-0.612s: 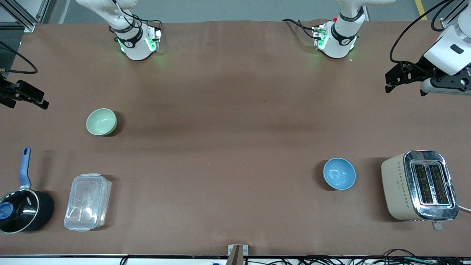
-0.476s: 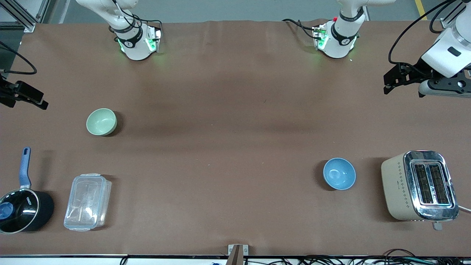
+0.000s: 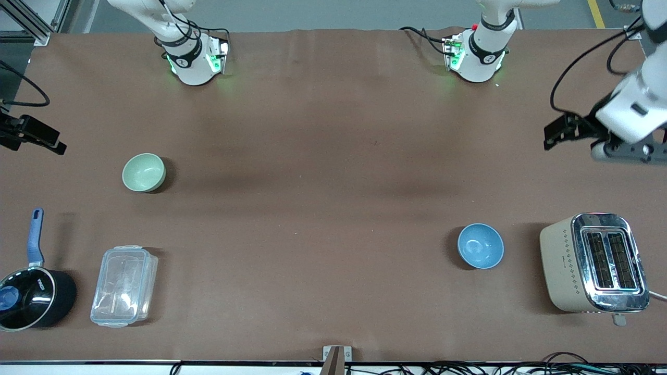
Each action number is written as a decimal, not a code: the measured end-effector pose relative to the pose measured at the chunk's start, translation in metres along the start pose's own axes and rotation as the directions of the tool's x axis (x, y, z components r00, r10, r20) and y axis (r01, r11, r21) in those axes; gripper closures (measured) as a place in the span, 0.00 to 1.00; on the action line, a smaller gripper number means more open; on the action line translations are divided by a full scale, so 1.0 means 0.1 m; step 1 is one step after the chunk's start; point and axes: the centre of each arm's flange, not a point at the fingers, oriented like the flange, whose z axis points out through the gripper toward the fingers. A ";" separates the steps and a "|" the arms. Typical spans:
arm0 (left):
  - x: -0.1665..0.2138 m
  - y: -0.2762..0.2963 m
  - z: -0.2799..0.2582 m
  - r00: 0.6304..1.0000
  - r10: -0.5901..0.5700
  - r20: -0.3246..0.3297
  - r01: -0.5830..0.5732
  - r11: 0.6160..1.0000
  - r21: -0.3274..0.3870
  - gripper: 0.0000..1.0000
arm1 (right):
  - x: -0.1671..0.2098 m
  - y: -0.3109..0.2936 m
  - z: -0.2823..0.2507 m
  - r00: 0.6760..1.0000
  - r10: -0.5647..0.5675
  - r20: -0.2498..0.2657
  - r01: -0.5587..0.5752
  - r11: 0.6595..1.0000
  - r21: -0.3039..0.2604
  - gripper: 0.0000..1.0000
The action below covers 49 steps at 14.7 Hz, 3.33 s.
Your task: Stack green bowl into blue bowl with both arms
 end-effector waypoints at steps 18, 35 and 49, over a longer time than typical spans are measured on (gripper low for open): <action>0.90 -0.12 3.42 0.995 -0.044 -0.095 0.042 0.999 -0.019 0.37 | -0.40 1.56 2.49 0.957 0.096 0.273 -0.112 0.993 0.042 0.01; 0.33 2.50 2.79 0.954 -0.300 0.017 0.298 0.935 -0.191 0.95 | -0.41 1.90 4.63 0.919 0.072 0.389 -0.115 0.989 0.091 0.23; -0.62 4.66 3.60 0.920 -0.393 -0.006 0.390 0.915 -0.102 0.93 | -0.55 1.77 4.22 0.867 -0.034 0.497 -0.137 0.943 0.303 0.96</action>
